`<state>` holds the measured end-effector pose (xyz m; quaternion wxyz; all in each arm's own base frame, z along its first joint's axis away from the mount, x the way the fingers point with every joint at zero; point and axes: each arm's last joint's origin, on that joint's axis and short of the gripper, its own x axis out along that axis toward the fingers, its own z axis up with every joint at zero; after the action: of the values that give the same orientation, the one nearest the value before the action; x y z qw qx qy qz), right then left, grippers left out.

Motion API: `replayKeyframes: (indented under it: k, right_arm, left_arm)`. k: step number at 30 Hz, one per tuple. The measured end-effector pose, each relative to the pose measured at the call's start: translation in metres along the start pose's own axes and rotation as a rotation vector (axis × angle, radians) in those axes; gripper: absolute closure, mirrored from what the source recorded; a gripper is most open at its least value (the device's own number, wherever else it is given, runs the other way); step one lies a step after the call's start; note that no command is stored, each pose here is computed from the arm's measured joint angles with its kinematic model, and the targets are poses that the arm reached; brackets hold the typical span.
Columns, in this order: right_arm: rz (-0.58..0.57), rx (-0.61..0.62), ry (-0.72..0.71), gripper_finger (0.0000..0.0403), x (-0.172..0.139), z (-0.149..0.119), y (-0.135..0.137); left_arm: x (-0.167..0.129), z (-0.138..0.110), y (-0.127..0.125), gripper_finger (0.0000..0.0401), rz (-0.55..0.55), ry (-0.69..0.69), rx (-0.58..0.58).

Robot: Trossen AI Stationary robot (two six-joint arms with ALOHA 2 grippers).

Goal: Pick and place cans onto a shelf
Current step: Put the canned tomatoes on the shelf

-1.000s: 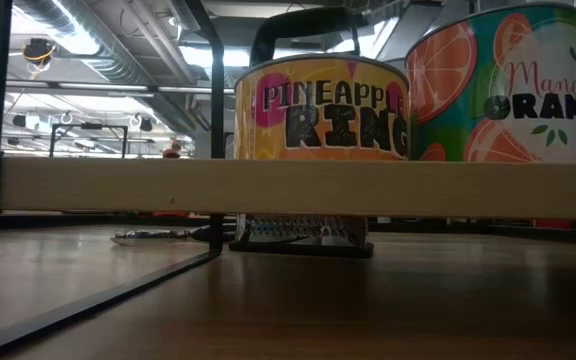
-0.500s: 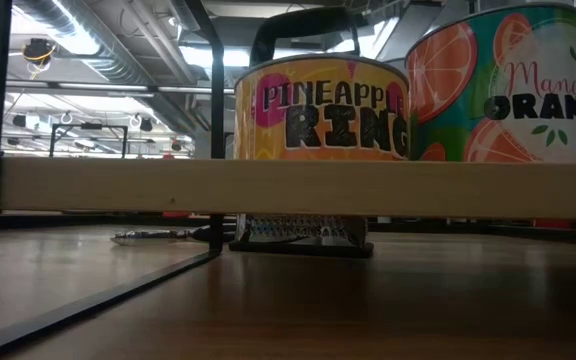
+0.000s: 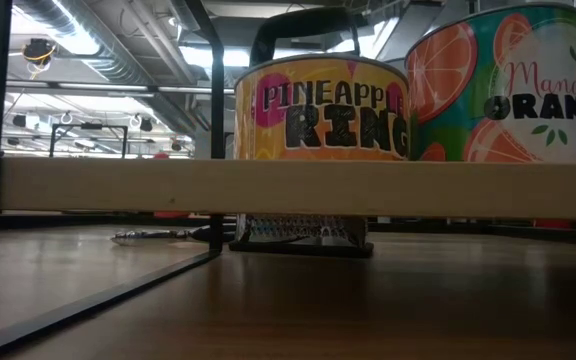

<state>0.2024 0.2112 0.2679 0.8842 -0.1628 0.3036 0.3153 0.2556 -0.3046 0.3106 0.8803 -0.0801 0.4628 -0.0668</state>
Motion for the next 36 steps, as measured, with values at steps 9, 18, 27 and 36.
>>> replayKeyframes:
  k: [9,18,27,36]
  right_arm:
    - [-0.001,0.005,-0.028,0.0317,0.0,0.003,0.0]
    - [-0.001,0.005,-0.028,0.0317,0.0,0.003,0.0]
    - [-0.001,0.005,-0.028,0.0317,0.0,0.003,0.0]
    - [-0.001,0.005,-0.028,0.0317,0.0,0.003,0.0]
  left_arm:
    - [0.024,-0.018,0.009,0.0332,0.165,0.154,0.064]
    - [0.04,-0.025,0.015,0.0332,0.215,0.276,0.091]
    - [0.048,-0.031,0.023,0.0332,0.232,0.323,0.16]
    - [0.057,-0.041,0.028,0.0332,0.253,0.352,0.17]
